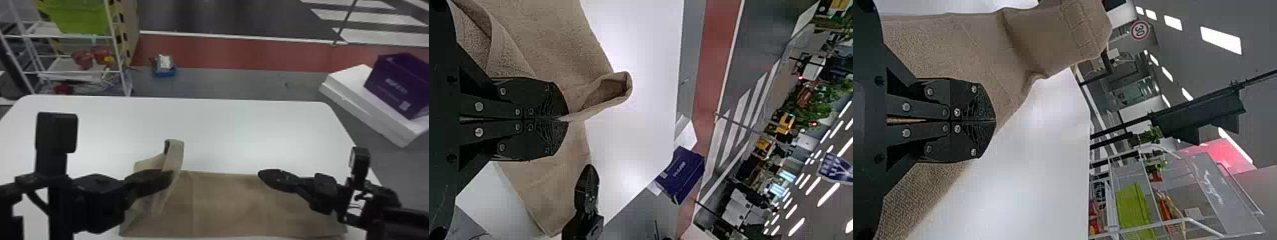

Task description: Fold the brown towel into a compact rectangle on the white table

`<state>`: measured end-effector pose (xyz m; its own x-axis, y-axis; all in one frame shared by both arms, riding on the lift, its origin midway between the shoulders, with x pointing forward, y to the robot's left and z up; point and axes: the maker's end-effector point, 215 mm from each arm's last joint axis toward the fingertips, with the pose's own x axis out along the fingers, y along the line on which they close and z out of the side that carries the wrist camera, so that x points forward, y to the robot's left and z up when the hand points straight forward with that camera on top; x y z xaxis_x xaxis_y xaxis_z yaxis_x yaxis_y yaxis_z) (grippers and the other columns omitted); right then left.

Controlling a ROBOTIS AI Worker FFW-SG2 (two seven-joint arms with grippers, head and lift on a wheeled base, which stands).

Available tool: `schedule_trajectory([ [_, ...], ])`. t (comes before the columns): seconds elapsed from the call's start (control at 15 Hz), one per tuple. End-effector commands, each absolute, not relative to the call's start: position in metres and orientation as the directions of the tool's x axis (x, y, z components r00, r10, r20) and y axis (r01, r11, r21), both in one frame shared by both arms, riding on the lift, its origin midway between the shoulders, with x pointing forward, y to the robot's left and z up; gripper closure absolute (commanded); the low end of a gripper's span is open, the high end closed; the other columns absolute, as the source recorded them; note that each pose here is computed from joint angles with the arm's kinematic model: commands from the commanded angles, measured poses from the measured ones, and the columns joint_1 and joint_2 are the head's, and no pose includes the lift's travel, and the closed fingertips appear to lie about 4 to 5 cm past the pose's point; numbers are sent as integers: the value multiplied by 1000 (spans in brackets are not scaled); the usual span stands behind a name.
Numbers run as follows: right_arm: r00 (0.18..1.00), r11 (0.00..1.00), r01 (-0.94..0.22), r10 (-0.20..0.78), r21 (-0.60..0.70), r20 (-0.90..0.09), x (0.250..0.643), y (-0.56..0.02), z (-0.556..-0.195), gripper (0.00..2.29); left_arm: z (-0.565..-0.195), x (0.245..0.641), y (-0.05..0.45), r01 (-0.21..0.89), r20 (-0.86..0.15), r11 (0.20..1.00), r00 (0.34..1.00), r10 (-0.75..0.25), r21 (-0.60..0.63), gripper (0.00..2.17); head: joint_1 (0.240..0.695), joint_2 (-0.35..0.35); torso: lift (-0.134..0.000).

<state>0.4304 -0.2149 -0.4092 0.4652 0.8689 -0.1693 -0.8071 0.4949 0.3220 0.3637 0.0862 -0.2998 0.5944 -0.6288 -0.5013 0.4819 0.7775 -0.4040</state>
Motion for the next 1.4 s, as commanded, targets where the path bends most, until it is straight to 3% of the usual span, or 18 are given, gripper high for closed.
schedule_trajectory([
  [0.0, 509, 522, -803, 852, 287, -126, 427, -238, -397, 1949, -317, 355, 55, 504, -534, 758, 540, -651, -414, 1791, 695, -157, -123],
  [0.33, 530, 542, -816, 840, 200, -111, 423, -254, -401, 1949, -361, 346, 10, 516, -638, 777, 471, -609, -360, 1791, 695, -303, -123],
  [0.53, 532, 544, -826, 839, 149, -113, 427, -256, -397, 1949, -393, 340, -8, 518, -700, 787, 422, -577, -336, 1791, 695, -339, -123],
  [0.93, 571, 580, -809, 814, 96, -107, 431, -277, -393, 1949, -388, 344, -16, 523, -700, 790, 432, -569, -319, 1791, 695, -350, -123],
  [1.07, 595, 600, -797, 800, 74, -83, 438, -288, -387, 1949, -380, 361, -18, 517, -672, 809, 496, -550, -281, 1794, 695, -350, -123],
  [1.33, 615, 617, -787, 787, 32, -48, 446, -296, -383, 1949, -362, 386, -40, 553, -630, 804, 550, -548, -218, 1794, 695, -350, -123],
])
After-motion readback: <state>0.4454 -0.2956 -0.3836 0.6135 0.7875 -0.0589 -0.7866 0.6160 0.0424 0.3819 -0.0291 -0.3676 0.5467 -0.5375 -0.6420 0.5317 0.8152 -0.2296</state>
